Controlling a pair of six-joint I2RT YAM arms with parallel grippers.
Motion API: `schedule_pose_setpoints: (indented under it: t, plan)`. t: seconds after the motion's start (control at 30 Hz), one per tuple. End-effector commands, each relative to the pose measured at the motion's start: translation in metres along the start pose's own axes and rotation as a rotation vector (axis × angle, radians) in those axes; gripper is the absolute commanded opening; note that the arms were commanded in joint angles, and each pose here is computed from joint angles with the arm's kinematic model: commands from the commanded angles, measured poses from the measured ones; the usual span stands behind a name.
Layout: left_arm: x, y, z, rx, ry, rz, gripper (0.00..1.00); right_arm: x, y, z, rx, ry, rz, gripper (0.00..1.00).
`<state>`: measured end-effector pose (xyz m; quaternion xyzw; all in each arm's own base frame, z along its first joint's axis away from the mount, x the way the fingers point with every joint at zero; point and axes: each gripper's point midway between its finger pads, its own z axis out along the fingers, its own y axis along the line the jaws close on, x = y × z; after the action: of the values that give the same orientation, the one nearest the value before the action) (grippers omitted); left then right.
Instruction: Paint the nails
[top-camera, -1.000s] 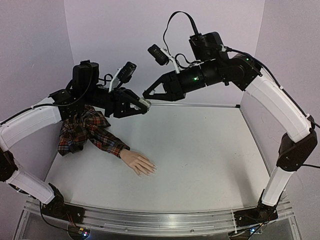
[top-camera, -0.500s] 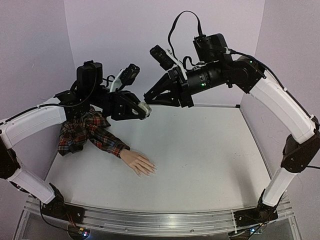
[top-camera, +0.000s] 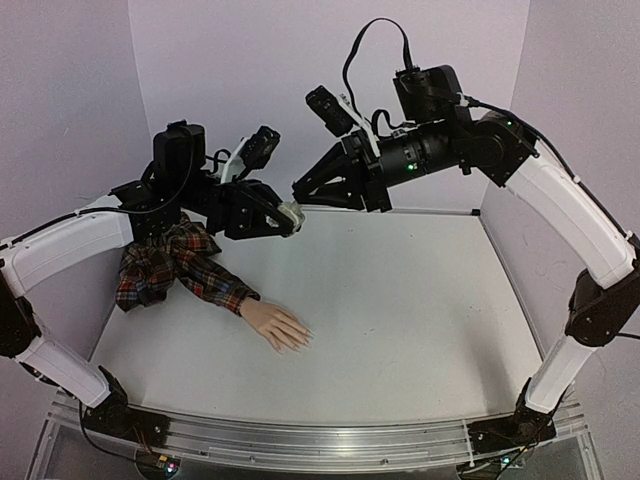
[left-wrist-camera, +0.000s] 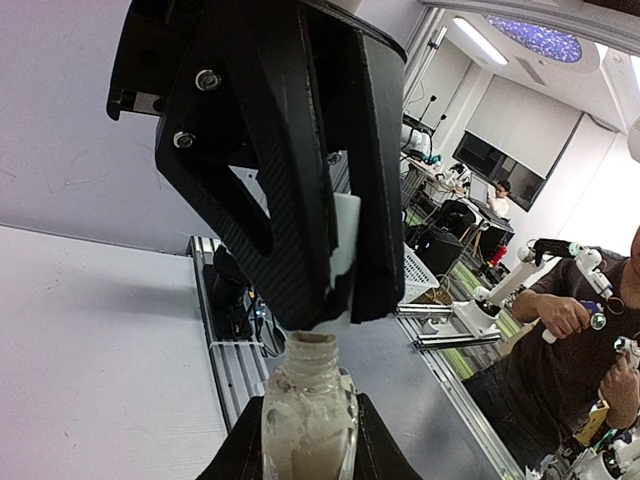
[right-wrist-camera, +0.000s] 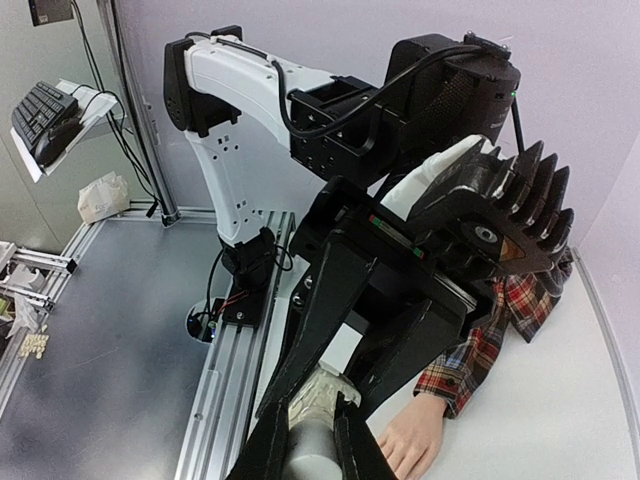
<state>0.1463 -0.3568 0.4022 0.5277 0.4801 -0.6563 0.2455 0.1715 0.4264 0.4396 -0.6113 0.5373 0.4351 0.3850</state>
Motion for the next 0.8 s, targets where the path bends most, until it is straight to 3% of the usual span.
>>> schedule_pose_setpoints:
  t: [0.0, 0.77]
  plan:
    - [-0.0244, -0.0016, -0.0042, -0.046, -0.039, 0.098, 0.0, -0.0138, 0.0118, -0.0129, -0.006, -0.034, 0.022, 0.0]
    - [-0.0219, -0.0033, -0.005, -0.053, -0.035, 0.1, 0.0, -0.0175, 0.0103, -0.0186, 0.011, -0.052, 0.048, 0.0]
